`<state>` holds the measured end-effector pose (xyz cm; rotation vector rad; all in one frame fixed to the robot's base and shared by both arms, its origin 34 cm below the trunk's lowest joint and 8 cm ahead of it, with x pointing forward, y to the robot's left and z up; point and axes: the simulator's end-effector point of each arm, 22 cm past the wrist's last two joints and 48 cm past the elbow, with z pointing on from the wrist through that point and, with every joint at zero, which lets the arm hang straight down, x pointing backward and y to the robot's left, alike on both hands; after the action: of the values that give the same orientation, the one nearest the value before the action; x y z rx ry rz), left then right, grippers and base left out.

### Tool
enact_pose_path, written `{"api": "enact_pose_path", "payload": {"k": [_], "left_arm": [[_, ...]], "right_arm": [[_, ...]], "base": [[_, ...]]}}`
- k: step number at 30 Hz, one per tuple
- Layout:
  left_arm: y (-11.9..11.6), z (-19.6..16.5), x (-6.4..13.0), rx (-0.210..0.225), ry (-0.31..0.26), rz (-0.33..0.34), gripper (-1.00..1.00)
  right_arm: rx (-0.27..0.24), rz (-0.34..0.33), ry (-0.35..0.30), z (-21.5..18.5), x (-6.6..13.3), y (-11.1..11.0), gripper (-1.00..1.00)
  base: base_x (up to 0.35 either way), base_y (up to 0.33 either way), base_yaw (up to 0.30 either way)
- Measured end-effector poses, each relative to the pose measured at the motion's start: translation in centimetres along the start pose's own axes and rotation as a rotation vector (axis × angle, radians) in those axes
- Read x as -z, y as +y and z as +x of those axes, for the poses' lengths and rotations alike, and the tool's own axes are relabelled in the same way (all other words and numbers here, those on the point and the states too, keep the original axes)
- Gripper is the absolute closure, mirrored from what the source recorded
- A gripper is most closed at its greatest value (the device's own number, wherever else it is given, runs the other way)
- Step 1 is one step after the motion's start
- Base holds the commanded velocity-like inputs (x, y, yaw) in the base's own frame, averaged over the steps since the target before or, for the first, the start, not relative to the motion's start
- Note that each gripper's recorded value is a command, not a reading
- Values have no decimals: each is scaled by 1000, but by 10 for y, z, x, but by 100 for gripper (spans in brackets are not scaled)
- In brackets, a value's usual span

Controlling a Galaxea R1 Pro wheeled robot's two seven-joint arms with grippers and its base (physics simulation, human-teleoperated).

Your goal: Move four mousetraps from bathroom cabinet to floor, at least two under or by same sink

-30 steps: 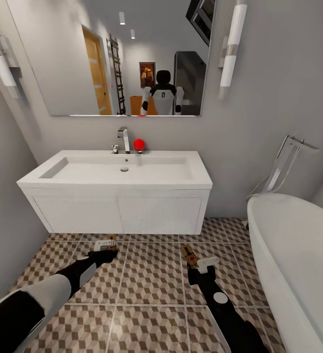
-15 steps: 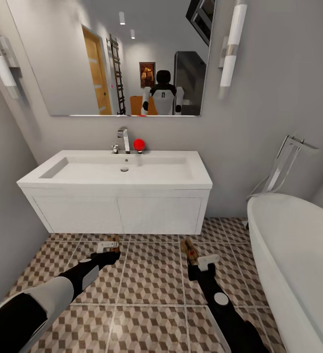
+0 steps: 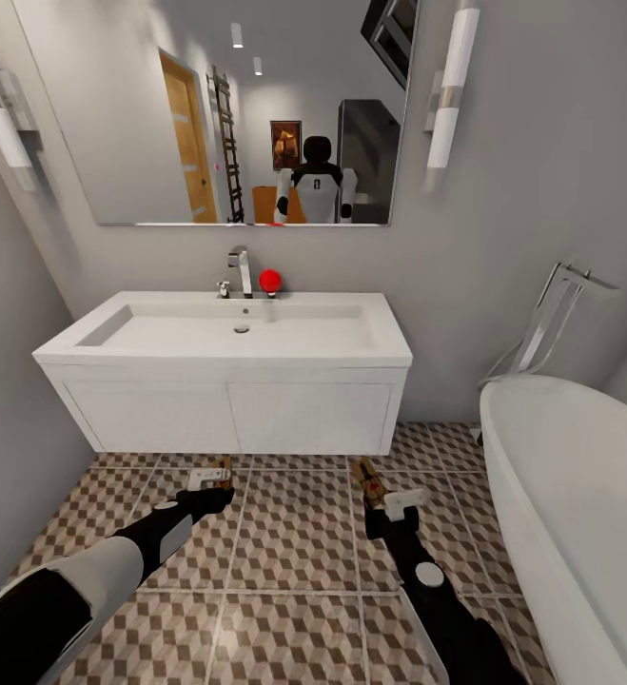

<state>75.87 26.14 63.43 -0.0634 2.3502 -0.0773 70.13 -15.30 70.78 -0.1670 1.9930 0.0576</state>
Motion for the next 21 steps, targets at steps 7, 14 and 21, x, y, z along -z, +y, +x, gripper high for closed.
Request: {"api": "enact_pose_path", "payload": {"k": [7,14,21], "left_arm": [[1,0,0,0,0,-1,100],[1,0,0,0,0,-1,100],[0,3,-2,0,1,-1,100]], "right_arm": [[-3,18,13,-40,-14,-1,100],[5,11,93,-29,-34,5,100],[11,4,154,13,-37,9,100]], "base": [[0,0,0],[0,0,0],[0,0,0]]}}
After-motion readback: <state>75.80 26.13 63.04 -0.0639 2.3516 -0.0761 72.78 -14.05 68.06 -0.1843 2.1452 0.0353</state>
